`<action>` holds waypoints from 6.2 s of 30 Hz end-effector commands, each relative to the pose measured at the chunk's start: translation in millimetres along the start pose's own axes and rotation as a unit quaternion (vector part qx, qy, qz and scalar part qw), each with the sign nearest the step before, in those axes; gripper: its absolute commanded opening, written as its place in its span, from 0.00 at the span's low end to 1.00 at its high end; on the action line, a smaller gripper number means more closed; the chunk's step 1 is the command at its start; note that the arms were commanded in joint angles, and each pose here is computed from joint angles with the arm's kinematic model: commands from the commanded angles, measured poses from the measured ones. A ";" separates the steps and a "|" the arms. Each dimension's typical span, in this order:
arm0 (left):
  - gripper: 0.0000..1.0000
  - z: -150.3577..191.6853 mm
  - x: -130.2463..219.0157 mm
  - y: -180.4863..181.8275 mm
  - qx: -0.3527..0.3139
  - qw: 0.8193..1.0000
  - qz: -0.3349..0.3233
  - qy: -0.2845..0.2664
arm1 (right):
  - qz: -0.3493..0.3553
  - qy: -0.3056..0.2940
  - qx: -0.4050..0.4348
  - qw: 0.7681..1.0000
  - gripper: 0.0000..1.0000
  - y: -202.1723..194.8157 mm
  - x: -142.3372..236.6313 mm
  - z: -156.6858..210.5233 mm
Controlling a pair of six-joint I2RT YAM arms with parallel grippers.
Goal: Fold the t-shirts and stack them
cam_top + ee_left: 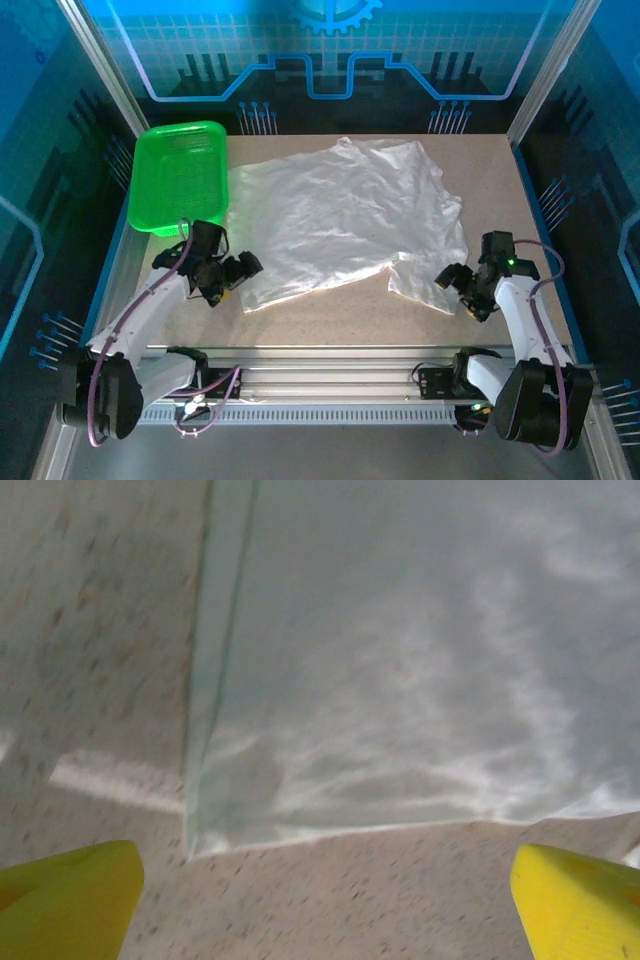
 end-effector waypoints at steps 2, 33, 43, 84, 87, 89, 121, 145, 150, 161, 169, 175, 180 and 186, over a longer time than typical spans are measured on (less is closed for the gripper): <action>0.94 36.3 -7.9 22.9 0.037 0.996 -0.051 0.064 | 0.020 0.005 -0.002 1.000 0.86 -3.0 -11.9 3.3; 0.08 32.0 -72.3 20.3 0.070 0.995 -0.023 0.069 | 0.063 0.004 0.018 0.998 0.17 22.4 -63.3 -18.7; 0.00 40.9 -48.1 42.6 0.081 0.994 -0.058 0.045 | 0.061 -0.026 0.027 0.997 0.00 11.4 -19.2 -11.6; 0.00 -51.4 31.1 -7.0 0.016 0.996 -0.040 -0.077 | -0.062 -0.129 0.161 0.976 0.00 134.2 101.0 -65.3; 0.00 -60.9 31.4 -9.0 0.003 0.996 -0.045 -0.080 | -0.061 -0.126 0.177 0.974 0.00 148.1 94.5 -74.0; 0.00 -67.4 29.7 -9.9 -0.004 0.996 -0.046 -0.079 | -0.060 -0.127 0.188 0.972 0.00 157.5 90.7 -80.0; 0.52 -177.6 -17.7 -29.7 -0.049 0.991 -0.071 -0.101 | -0.126 -0.056 0.228 0.964 0.35 299.2 -16.3 -148.6; 0.95 -49.0 -11.9 -103.0 -0.122 0.981 0.138 -0.062 | -0.102 0.098 0.154 0.978 0.41 189.1 -73.9 -36.1; 0.95 -44.9 -7.8 -98.5 -0.118 0.982 0.135 -0.066 | -0.069 0.088 0.141 0.984 0.36 185.5 -90.1 -46.0; 0.95 -35.6 0.5 -88.3 -0.126 0.983 0.117 -0.064 | -0.066 0.058 0.151 0.985 0.00 219.7 -91.9 -70.7; 0.95 -30.2 -7.7 -74.8 -0.117 0.987 0.088 -0.059 | -0.209 0.088 0.187 0.956 0.22 316.7 -72.8 -70.1; 0.95 -37.0 -10.7 -78.3 -0.096 0.990 0.080 -0.059 | -0.239 0.075 0.241 0.938 0.65 315.9 -20.6 -65.8; 0.94 -49.0 -17.4 -78.9 -0.077 0.994 0.047 -0.059 | -0.112 0.039 0.239 0.964 0.65 228.5 7.5 -55.2; 0.89 -69.6 -33.7 -90.5 -0.084 0.994 0.033 -0.058 | -0.146 0.078 0.194 0.967 0.62 209.1 -40.0 -47.1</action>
Point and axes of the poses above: each hand's point on the last joint's axis, 136 mm out from that joint toward the fingers, its own x axis back along the fingers, its own y axis along the line the jaws close on, z = x × y, the point moved 5 cm from there along x, back along the fingers, and after that the axes turned 14 degrees about -x, right-handed, at the moved point
